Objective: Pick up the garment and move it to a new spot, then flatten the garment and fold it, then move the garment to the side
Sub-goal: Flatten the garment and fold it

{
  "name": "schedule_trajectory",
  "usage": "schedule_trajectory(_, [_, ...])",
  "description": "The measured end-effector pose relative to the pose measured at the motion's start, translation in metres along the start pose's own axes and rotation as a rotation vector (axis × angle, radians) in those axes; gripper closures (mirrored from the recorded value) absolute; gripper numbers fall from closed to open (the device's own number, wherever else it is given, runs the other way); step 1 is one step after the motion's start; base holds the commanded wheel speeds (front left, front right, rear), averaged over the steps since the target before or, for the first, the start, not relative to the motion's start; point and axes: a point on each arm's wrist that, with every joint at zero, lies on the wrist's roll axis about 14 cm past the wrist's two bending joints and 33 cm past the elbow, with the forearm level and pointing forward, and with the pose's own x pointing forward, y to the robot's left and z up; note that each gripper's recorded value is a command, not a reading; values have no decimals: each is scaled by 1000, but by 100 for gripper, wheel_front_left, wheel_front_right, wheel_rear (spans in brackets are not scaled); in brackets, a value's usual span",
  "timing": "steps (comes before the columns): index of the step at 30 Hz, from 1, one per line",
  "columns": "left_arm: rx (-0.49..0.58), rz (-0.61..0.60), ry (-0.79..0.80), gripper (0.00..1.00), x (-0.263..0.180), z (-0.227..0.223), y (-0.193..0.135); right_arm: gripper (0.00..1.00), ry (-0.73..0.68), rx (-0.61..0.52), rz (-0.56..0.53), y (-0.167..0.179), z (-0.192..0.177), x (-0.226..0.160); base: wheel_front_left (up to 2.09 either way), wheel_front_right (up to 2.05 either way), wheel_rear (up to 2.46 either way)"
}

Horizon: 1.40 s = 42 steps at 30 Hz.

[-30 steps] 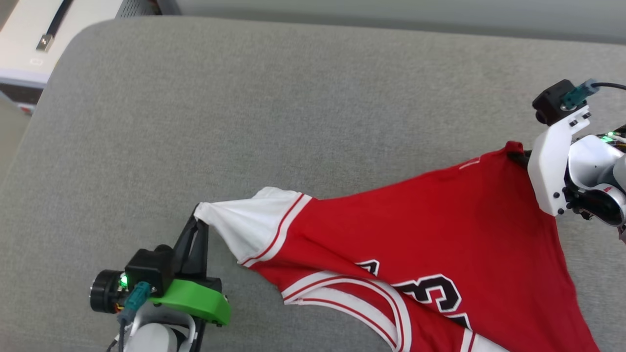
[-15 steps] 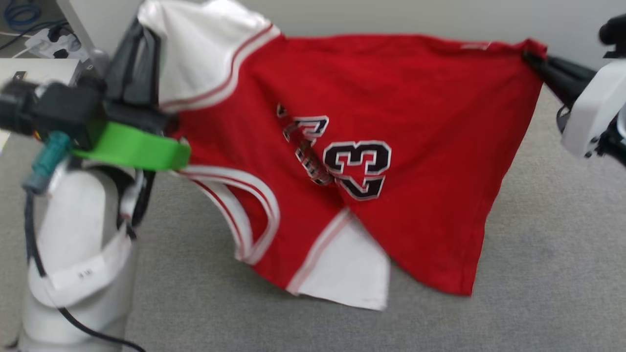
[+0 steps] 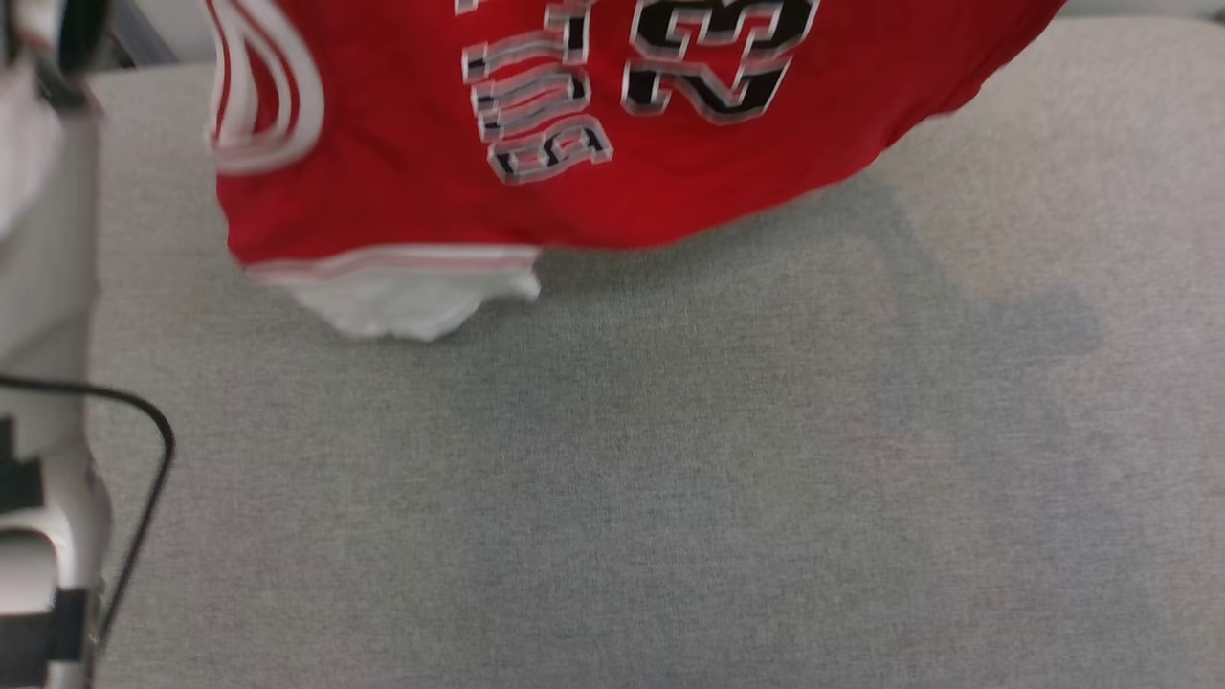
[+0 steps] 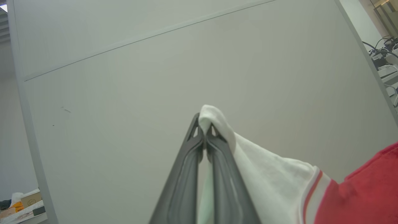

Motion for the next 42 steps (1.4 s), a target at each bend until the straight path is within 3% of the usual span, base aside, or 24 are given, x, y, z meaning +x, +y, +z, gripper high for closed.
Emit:
schedule_trajectory(8, [84, -38, -5, 100, 60, -37, 14, 100, -96, -65, -72, -31, 19, 69, 0, 0, 0])
schedule_trajectory(13, [137, -26, -4, 100, 84, -59, 32, 100, -111, -86, -85, -38, 9, 106, 0, 0, 0])
schedule_trajectory(20, [105, -3, 40, 100, 95, -108, 39, 100, -134, -97, -125, -56, -1, 139, 0, 0, 0])
schedule_trajectory(30, [66, -10, 168, 100, 72, -181, 35, 100, -36, -63, -86, -44, -72, 159, 0, 0, 0])
schedule_trajectory(42, [-33, -28, 341, 100, -7, -225, 20, 100, 138, 31, 40, 8, -156, 124, 0, 0, 0])
